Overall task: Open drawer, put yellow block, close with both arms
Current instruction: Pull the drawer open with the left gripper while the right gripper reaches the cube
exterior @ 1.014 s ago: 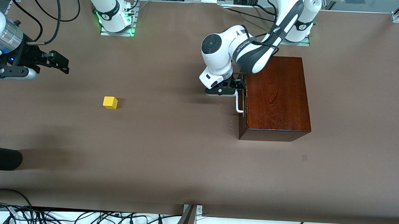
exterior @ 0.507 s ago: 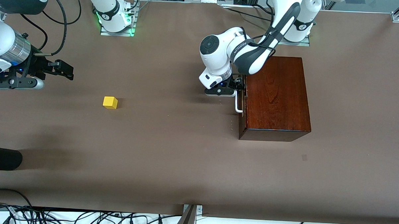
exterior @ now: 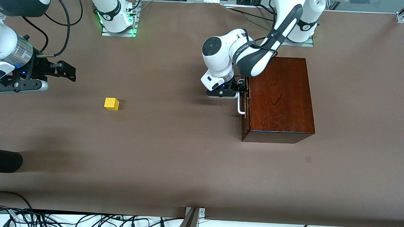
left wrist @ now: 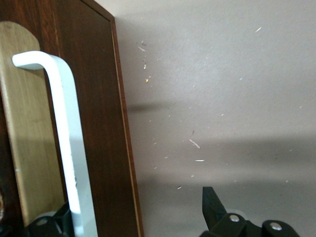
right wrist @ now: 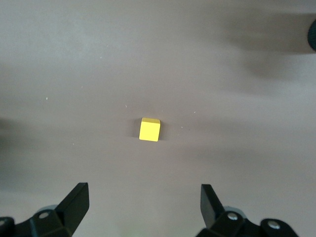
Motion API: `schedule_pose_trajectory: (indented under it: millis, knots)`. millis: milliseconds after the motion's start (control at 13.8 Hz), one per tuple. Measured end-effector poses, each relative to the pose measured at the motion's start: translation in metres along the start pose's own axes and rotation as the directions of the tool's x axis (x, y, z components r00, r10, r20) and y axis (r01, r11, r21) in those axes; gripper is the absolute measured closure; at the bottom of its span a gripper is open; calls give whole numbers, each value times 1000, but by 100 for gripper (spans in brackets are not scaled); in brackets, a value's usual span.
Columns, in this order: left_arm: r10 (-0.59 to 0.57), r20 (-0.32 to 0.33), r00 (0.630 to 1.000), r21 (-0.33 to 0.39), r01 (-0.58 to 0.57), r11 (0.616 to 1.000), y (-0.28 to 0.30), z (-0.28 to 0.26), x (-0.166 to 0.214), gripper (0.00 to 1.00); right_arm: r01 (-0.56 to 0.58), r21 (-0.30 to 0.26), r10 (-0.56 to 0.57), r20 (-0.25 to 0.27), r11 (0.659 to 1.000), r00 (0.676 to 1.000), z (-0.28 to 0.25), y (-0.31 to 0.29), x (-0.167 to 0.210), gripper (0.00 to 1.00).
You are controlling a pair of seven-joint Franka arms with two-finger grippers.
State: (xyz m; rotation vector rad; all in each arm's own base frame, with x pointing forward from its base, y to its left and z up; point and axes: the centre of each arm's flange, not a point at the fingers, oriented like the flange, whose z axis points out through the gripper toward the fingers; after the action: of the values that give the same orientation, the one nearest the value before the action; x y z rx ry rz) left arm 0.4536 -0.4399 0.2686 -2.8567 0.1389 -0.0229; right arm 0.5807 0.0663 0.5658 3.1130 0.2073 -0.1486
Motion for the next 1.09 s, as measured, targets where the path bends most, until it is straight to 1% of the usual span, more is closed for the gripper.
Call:
schedule_pose_trajectory:
  millis: [217, 435, 580, 797, 942, 1087]
  knots:
    - [-13, -2, 1000, -5, 13, 1000, 2, -1, 2, 0, 13, 1, -13, 42, 1000, 999, 13, -1, 2, 0]
    - [-28, -13, 1000, -18, 28, 999, 14, -6, 4, 0, 15, 3, -15, 96, 1000, 995, 50, -2, 13, 0]
    - [-45, -30, 999, -42, 44, 998, 31, -13, 5, 0, 16, 4, -16, 95, 1000, 995, 82, -3, 21, 0]
    - [-67, -45, 997, -73, 64, 995, 50, -23, 9, 0, -9, 2, 9, 88, 1000, 996, 125, -3, 23, 0]
    - [-90, -30, 995, -103, 87, 991, 54, -28, 13, 0, -17, 3, 17, 68, 1000, 998, 150, -4, 22, 0]
    - [-104, -20, 994, -149, 100, 984, 63, -36, 16, 0, -47, 3, 46, 42, 999, 998, 181, -4, 19, 0]
